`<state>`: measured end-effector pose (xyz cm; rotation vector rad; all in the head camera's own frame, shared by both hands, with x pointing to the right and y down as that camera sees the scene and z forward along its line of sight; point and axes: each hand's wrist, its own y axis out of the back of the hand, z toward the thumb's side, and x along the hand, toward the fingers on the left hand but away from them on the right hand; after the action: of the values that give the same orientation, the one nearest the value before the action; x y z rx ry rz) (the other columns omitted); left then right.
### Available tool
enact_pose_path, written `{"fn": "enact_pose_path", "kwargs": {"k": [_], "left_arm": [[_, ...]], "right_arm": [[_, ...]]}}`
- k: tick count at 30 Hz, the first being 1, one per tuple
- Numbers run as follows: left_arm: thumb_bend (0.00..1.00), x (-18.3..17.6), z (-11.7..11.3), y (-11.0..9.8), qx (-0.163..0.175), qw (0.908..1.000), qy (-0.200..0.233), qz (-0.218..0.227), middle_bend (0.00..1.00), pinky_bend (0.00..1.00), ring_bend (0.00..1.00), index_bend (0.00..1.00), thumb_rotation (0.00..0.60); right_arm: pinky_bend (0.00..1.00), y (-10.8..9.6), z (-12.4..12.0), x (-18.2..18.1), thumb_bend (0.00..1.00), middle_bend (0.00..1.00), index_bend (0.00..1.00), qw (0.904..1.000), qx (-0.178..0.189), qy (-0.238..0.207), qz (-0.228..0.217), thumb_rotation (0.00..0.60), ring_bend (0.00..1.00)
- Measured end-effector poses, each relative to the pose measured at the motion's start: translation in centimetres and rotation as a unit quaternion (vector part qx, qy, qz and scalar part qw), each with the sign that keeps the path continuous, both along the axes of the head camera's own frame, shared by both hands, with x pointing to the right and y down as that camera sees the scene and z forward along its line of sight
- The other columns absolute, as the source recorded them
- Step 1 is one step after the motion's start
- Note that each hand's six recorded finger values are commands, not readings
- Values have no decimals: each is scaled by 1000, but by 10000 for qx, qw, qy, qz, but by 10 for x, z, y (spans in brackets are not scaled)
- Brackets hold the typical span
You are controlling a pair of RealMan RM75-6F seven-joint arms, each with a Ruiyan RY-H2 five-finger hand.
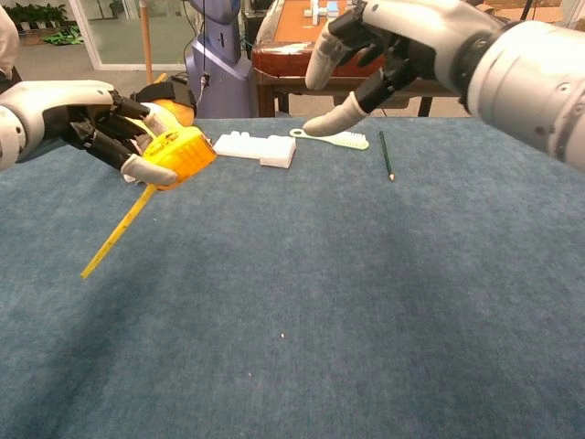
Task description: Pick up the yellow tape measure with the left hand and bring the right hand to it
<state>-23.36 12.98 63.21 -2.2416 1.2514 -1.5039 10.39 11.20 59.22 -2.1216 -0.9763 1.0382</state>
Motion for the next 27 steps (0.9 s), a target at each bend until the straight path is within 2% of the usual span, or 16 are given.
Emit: {"fn": "enact_pose_path", "kwargs": {"k": [10,27], "left_arm": [[132,7,-2,-3,-64,10000,7,-59,512,266,401,476,600],[132,15,-7,-10,-87,9999,-1,-93,513,272,404,475,600]], "right_arm": [[145,-6,16,-40,109,357,433,9999,15,-73,128,600,195],[145,-5,21,-72,109,357,433,9997,-13,-144,188,600,195]]}}
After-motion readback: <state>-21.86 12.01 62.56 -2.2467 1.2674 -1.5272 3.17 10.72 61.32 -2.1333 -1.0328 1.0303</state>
